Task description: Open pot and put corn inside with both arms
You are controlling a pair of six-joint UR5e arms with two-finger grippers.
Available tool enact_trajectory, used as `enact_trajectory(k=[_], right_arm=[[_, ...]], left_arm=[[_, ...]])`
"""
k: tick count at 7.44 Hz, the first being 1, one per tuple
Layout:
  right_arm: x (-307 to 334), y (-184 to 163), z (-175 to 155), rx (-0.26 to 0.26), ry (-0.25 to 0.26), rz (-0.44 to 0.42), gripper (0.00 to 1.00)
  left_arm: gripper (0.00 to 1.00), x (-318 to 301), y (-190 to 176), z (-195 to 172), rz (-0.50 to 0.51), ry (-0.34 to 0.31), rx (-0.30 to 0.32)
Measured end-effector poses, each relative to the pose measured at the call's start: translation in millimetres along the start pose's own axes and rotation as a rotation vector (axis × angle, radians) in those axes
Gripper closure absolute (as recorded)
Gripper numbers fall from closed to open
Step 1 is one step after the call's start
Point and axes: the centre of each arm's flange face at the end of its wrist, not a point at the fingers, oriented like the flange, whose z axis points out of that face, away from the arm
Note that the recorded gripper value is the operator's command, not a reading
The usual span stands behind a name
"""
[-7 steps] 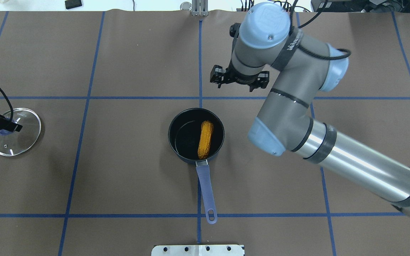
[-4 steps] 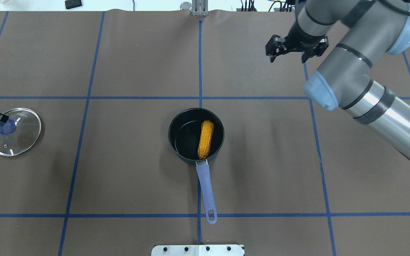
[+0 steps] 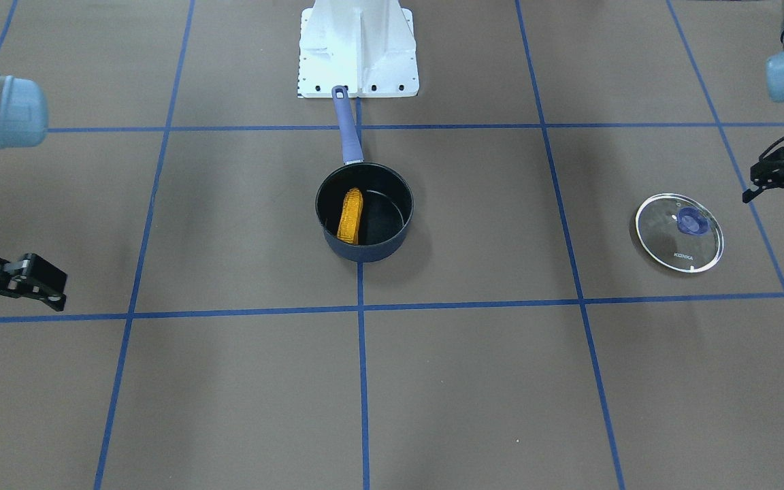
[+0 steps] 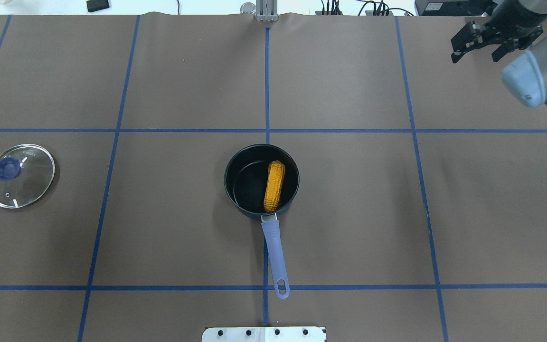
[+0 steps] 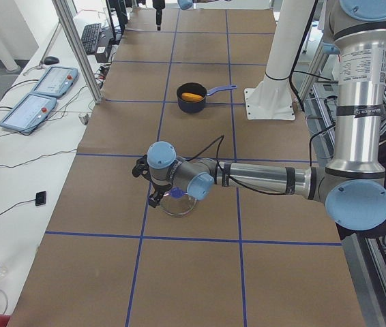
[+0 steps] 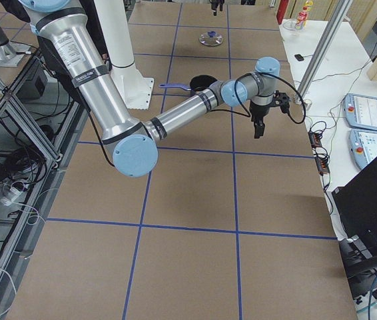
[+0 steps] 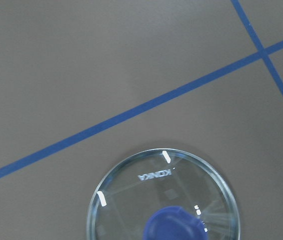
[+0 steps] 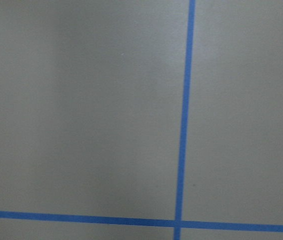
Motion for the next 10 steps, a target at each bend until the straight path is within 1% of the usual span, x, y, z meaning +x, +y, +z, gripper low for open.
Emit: enact_trajectory(k=[2, 3, 4, 5, 7, 9, 10], right_arm=[[86.2, 17.8, -3.9, -0.017, 0.01, -0.028, 0.0], [131.4, 34.4, -5.7, -0.029, 0.003, -0.031, 0.0], [170.6, 51.6, -9.3, -0.036, -0.013, -0.019, 0.0], [199.9, 66.4, -12.9, -0.038, -0.026, 0.011, 0.0], [236.6, 89.7, -13.9, -0.046, -0.038, 0.074, 0.0], [258.2, 111.7, -9.9, -0.055, -0.033, 0.105, 0.0], [260.3, 116.3, -10.1, -0.055, -0.032, 0.112, 0.0]], left_arm=[[0.03, -24.2, 3.2, -21.4, 0.024, -0.021, -0.011], [0.03, -30.9, 5.6, -27.7, 0.029, -0.027, -0.01], [0.03, -35.4, 7.7, -32.5, 0.029, -0.032, -0.006], [0.03, -38.1, 8.9, -35.6, 0.027, -0.035, -0.002], [0.03, -39.0, 9.3, -38.1, 0.027, -0.037, 0.002], [0.03, -37.7, 8.2, -39.5, 0.03, -0.037, 0.005], [0.03, -37.2, 7.5, -39.8, 0.031, -0.037, 0.005]])
